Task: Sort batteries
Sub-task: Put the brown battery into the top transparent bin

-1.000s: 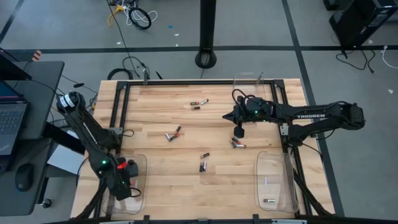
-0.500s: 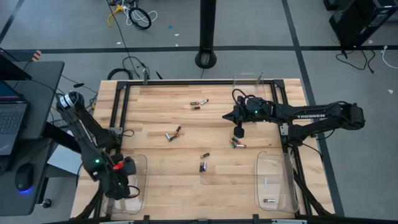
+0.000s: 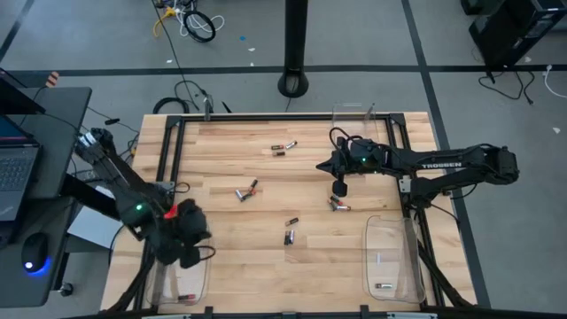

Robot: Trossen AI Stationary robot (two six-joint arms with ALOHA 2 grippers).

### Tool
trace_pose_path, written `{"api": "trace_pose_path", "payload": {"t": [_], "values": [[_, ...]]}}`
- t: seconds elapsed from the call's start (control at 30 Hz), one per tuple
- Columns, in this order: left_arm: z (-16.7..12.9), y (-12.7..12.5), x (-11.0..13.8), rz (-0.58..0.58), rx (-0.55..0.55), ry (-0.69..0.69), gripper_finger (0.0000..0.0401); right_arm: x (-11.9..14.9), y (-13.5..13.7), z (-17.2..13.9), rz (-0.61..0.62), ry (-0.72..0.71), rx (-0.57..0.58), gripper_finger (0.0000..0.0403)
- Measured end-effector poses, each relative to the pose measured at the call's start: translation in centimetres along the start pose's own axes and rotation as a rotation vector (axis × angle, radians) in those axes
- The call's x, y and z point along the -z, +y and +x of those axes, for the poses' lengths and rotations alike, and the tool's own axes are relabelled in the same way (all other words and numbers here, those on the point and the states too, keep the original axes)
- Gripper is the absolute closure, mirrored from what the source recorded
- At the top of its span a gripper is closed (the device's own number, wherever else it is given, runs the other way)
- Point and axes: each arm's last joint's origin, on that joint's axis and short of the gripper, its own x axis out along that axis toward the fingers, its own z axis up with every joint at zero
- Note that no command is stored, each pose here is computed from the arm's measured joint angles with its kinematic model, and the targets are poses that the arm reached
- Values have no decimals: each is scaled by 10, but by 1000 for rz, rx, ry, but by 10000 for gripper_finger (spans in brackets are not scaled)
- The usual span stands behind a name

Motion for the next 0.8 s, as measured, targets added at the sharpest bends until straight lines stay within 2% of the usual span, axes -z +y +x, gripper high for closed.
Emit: {"api": "trace_pose_path", "payload": {"t": [0.23,0.4,0.6,0.7,0.8], "values": [[19,12,-42,246,-49,-223,399,3,1,20,1,-18,-55,391],[50,39,-72,356,-42,-397,399,4,2,30,-4,-39,-57,391],[84,86,-84,351,95,-626,400,1,1,24,-9,-48,-22,391],[92,107,-82,326,99,-665,400,-2,0,20,-10,-66,-18,390],[96,124,-81,312,47,-671,400,-3,0,20,-9,-78,-15,390]]}}
